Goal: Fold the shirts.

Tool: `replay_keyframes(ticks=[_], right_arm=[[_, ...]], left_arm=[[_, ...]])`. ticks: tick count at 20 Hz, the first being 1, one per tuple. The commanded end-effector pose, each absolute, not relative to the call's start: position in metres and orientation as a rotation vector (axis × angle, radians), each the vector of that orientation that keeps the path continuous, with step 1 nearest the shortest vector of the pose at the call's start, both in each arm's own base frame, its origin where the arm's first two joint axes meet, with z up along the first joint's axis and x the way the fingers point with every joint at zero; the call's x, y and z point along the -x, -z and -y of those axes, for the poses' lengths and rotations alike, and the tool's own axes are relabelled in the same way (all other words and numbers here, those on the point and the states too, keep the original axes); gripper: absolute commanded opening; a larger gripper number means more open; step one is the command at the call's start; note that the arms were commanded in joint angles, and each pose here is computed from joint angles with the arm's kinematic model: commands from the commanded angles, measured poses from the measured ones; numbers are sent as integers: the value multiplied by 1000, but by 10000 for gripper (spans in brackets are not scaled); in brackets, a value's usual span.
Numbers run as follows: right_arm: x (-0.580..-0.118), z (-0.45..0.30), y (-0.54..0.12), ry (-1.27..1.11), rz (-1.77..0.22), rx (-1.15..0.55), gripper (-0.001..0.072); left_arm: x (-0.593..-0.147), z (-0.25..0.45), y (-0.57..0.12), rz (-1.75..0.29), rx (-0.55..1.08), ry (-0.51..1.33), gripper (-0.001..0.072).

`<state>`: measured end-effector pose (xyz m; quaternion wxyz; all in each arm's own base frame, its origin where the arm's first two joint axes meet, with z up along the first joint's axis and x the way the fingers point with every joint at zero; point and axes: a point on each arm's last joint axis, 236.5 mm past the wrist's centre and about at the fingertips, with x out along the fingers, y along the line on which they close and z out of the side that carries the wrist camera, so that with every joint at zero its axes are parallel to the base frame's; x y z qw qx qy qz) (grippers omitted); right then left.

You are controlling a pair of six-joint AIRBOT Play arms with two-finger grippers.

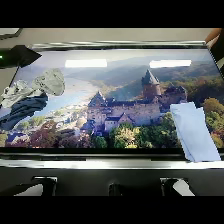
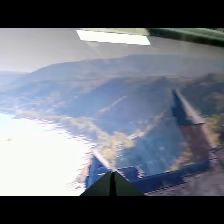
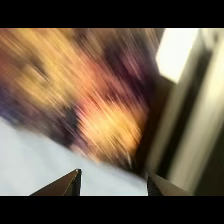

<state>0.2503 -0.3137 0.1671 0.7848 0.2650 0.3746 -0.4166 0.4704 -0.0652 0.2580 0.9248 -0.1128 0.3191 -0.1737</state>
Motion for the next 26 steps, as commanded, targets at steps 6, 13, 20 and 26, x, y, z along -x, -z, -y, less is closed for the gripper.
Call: replay_keyframes(ticks=[6, 13, 20, 26], right_arm=[[-385, 19, -94, 85, -1322, -317, 570], [-369, -36, -59, -56, -1503, -208, 698], [-369, -35, -59, -54, -1503, -207, 691], [-369, -35, -59, -54, -1503, -207, 691]], left_arm=[[-398, 20, -62, -1444, -79, 36, 720], [-366, 40, -18, -1383, 41, 67, 720], [-366, 40, -17, -1387, 42, 67, 720], [-366, 40, -17, -1387, 42, 67, 720]])
